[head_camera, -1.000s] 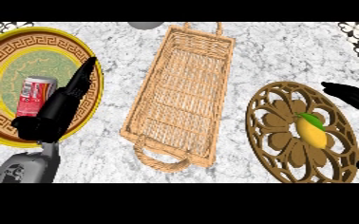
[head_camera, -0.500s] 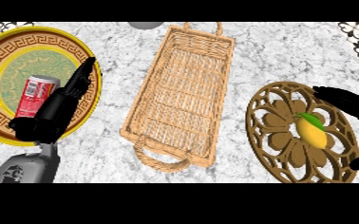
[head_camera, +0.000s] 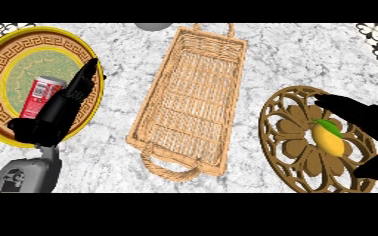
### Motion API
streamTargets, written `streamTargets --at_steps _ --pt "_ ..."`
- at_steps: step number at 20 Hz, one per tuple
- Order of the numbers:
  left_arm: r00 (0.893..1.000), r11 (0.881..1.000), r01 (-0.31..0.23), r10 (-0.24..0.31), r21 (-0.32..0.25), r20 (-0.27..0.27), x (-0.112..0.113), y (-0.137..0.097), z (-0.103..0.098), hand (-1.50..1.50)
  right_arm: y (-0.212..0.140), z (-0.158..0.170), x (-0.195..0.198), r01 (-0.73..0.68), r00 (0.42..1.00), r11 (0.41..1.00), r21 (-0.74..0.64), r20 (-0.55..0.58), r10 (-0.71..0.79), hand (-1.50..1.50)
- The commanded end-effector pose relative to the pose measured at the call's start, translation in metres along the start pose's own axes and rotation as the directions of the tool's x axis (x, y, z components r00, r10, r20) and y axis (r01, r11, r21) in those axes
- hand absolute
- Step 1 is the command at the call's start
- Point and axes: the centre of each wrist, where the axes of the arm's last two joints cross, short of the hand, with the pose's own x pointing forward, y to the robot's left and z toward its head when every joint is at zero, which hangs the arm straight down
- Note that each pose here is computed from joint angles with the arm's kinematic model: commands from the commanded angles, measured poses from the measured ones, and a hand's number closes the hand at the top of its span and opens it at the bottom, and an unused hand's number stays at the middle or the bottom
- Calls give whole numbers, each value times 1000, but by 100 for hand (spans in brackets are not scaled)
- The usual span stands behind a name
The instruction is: Pick the lemon from the placemat and place it in the basket
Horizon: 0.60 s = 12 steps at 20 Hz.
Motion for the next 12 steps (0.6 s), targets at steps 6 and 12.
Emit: streamTargets --at_steps 6,12 --pt "1000 1000 -5 5 4 18 5 3 8 0 15 -7 -20 -28 998 999 43 -55 31 -150" --pt "1000 1000 -9 9 2 10 -4 -8 11 0 17 -31 -26 -13 998 996 92 -64 19 -150"
